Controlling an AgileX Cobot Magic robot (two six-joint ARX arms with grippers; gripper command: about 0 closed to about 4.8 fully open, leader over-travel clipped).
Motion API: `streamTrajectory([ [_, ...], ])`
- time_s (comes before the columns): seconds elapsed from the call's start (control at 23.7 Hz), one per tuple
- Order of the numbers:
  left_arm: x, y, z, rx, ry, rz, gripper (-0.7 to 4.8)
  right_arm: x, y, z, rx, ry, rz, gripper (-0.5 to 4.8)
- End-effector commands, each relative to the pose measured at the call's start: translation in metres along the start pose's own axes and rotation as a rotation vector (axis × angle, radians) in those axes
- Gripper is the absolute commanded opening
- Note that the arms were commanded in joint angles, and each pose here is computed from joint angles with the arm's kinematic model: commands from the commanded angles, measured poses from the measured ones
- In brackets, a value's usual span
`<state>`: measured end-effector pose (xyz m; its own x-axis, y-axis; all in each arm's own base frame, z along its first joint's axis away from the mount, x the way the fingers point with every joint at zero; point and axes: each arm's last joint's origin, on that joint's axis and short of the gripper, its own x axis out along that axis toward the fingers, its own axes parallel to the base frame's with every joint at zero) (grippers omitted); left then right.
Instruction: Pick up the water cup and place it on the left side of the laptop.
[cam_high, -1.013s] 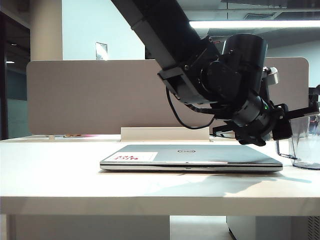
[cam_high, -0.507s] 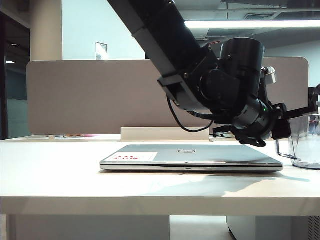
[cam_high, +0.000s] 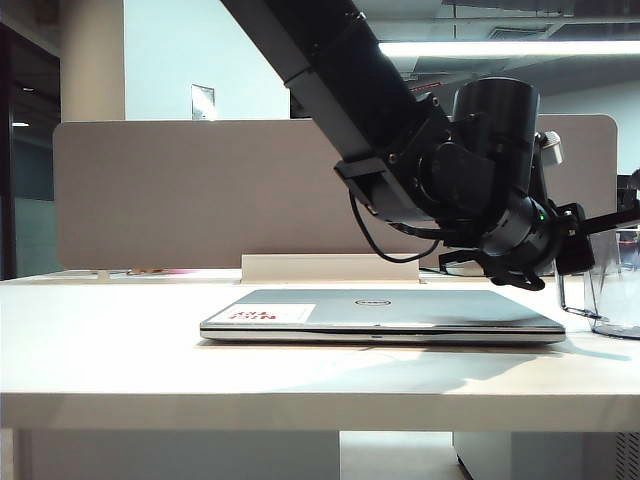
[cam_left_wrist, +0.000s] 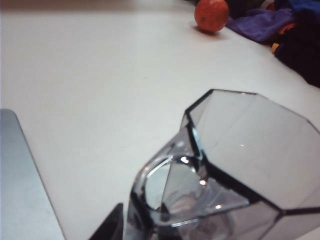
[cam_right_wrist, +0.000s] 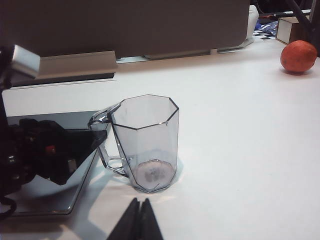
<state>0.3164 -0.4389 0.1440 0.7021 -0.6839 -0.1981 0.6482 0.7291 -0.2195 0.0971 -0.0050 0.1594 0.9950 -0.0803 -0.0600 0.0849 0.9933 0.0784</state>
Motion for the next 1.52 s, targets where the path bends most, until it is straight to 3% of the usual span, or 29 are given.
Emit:
streamTrajectory([
  [0.04,0.0,0.0,0.002,0.01,-0.012,0.009,0.79,0.0,0.001,0.001,-0.001,-0.015,0.023,-0.06],
  [0.59,0.003,0.019,0.008,0.042,-0.036,0.07,0.48,0.0,0.001,0.001,-0.001,-0.015,0.023,-0.06],
  [1.01,0.004,0.019,0.012,0.039,-0.045,0.0,0.57,0.0,0.001,0.001,-0.001,-0.015,0.023,-0.06],
  [1.1,0.004,0.019,0.01,0.069,-0.043,-0.004,0.58,0.0,0.001,0.001,-0.001,-0.015,0.023,-0.06],
  [1.52,0.006,0.031,0.016,0.095,-0.077,-0.035,0.57,0.0,0.001,0.001,-0.001,-0.014,0.023,-0.06],
])
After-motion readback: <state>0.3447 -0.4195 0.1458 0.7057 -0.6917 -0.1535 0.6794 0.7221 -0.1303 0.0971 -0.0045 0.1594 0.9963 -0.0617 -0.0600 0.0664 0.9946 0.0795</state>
